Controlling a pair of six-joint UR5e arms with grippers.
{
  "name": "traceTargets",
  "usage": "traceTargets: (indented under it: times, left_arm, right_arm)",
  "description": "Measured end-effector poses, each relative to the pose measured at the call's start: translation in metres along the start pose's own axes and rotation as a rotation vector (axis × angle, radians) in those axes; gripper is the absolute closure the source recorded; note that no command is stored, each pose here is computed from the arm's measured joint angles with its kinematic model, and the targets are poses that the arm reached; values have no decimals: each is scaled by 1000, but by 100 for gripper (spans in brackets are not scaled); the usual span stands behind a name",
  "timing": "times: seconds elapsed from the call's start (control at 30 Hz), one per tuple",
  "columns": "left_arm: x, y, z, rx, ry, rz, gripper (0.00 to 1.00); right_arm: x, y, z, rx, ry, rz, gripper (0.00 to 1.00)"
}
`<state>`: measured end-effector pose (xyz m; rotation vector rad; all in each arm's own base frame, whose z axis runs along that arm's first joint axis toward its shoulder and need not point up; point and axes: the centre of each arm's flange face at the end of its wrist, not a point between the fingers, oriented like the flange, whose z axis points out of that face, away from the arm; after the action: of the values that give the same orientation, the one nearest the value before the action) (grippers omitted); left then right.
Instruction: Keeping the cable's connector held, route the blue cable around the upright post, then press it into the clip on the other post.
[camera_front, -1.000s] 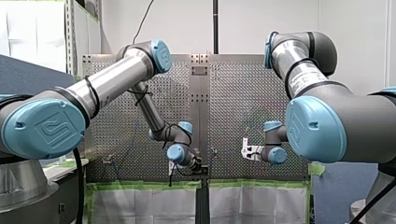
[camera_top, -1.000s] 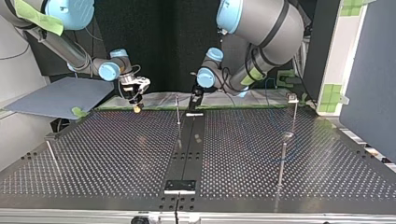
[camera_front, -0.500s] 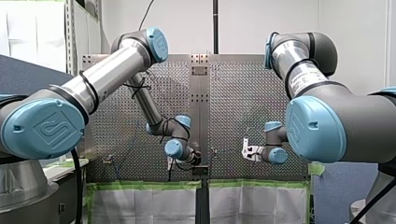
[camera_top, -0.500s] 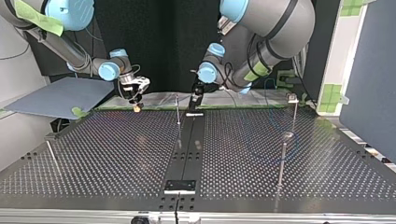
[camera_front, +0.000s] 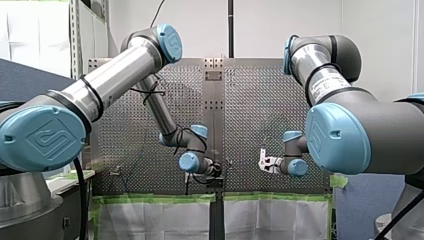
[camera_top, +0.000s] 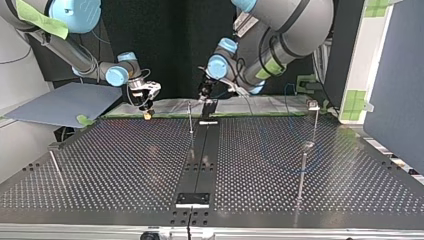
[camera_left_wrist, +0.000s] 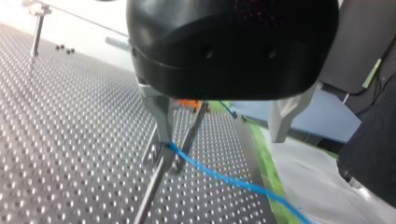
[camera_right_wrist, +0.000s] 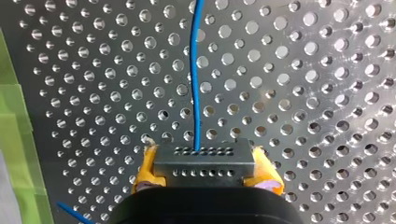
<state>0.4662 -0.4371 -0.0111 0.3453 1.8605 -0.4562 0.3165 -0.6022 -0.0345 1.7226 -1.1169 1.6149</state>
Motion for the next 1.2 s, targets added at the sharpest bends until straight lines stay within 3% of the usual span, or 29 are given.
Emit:
traceTargets:
  times: [0.43, 0.7, 1.2]
  left_arm:
    - [0, -11, -1, -18, -28, 79, 0]
    - [-2, -21, 0, 0, -64, 89, 0]
    - [-1, -23, -2, -16, -66, 94, 0]
  right_arm:
    - [-3, -1, 0, 10, -3, 7, 100]
    - [-4, -1, 0, 12, -3, 11, 100]
    - [-7, 1, -1, 20, -8, 18, 100]
